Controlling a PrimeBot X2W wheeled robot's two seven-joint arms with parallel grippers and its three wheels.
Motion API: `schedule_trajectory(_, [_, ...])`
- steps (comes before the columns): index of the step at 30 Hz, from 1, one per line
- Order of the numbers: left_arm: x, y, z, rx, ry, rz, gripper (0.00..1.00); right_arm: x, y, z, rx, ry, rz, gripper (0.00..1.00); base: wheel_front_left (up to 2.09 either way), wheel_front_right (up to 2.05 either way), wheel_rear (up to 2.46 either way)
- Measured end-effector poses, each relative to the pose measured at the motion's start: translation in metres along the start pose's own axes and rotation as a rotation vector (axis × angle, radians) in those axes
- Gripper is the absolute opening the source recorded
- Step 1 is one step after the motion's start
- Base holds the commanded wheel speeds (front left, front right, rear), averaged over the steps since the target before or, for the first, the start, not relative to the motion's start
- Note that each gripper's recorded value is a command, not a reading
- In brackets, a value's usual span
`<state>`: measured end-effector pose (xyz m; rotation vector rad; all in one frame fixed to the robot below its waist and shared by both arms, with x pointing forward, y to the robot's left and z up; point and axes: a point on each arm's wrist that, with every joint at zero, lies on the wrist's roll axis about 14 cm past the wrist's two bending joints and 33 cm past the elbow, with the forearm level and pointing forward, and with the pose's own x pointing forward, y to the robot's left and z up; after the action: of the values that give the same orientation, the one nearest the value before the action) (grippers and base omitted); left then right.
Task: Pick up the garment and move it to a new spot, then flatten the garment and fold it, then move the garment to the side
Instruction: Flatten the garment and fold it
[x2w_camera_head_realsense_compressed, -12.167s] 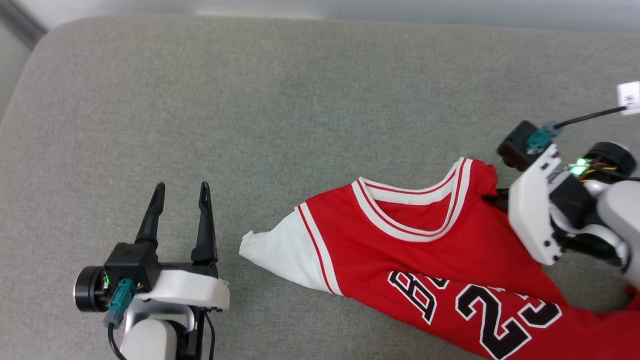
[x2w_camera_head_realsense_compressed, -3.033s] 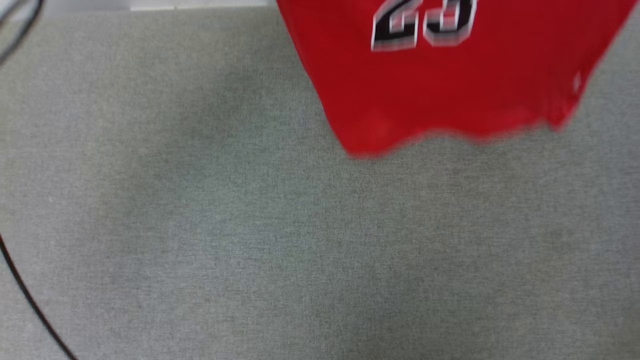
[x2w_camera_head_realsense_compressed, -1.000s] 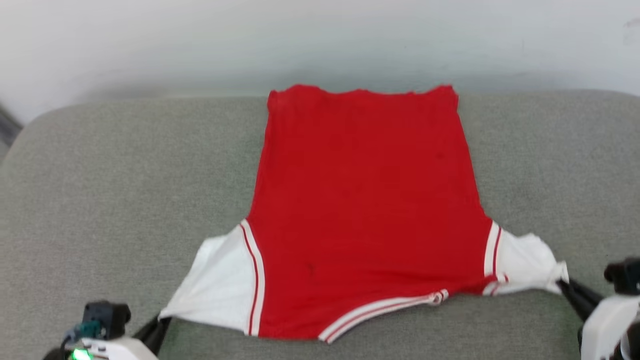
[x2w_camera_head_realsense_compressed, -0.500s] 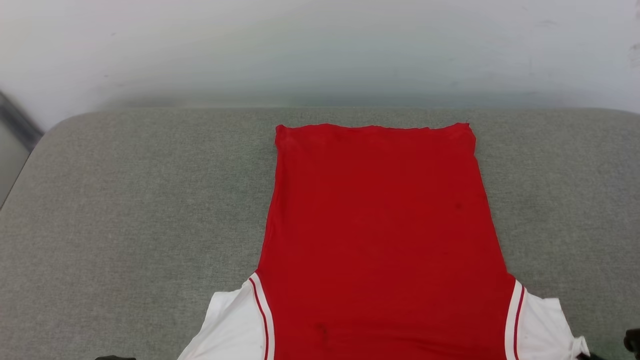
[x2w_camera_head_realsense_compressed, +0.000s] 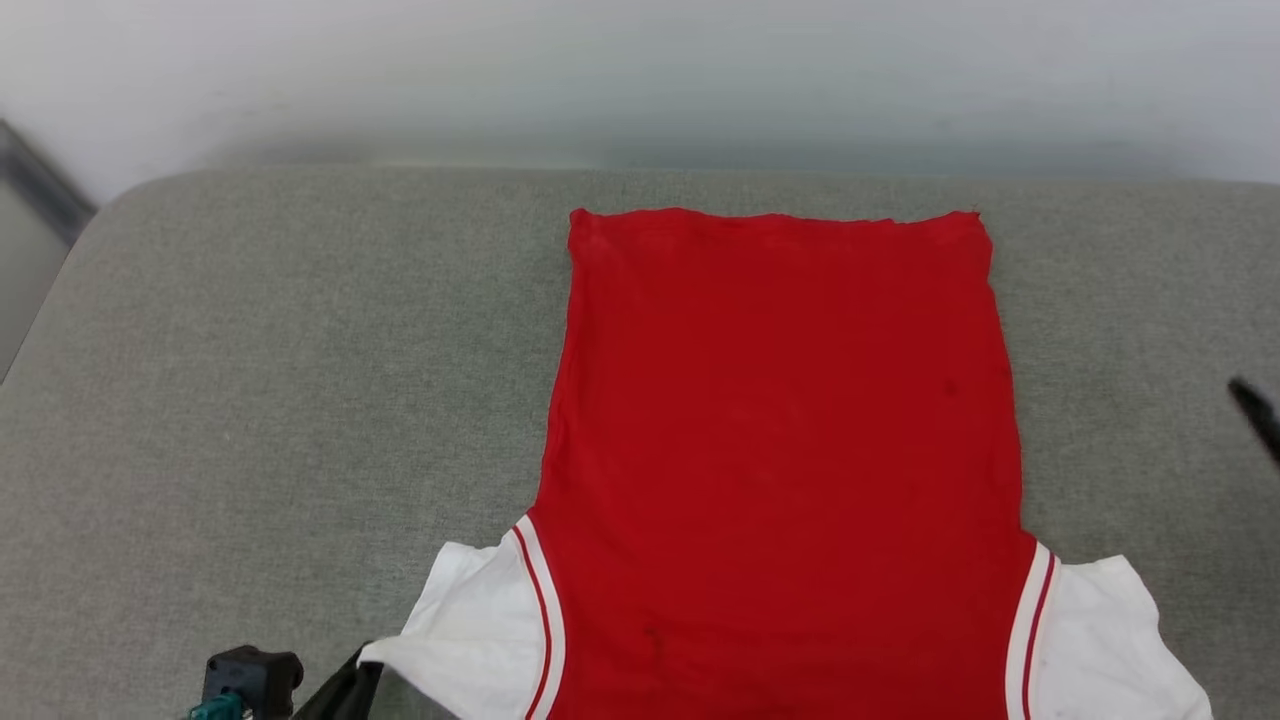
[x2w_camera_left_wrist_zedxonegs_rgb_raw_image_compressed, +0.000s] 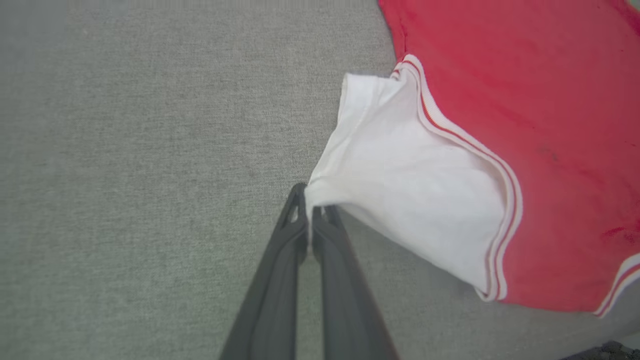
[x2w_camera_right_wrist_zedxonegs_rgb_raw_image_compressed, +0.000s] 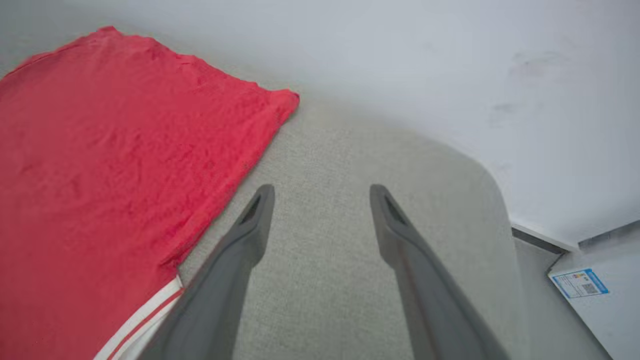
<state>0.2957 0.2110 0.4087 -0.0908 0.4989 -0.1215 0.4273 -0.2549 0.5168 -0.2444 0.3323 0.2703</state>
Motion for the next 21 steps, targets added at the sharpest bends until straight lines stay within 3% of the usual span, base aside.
schedule_trajectory(3, [0.008,0.001,0.011,0.006,-0.030,0.003,0.00,0.022,-0.013,0.051,-0.049,-0.062,-0.007,1.00,0.00,0.00,0.00])
schedule_trajectory(5, [0.013,0.002,0.017,0.004,-0.044,0.009,0.00,0.041,-0.010,0.068,-0.036,-0.028,0.022,1.00,0.00,0.00,0.00])
schedule_trajectory(12, [0.035,0.003,0.023,0.001,-0.062,0.017,0.00,0.110,-0.004,0.061,-0.061,0.340,0.097,1.00,0.00,0.00,0.00])
schedule_trajectory(21, [0.061,0.009,0.020,-0.004,-0.062,0.047,0.00,0.199,0.021,0.027,-0.009,0.617,0.143,1.00,0.00,0.00,0.00])
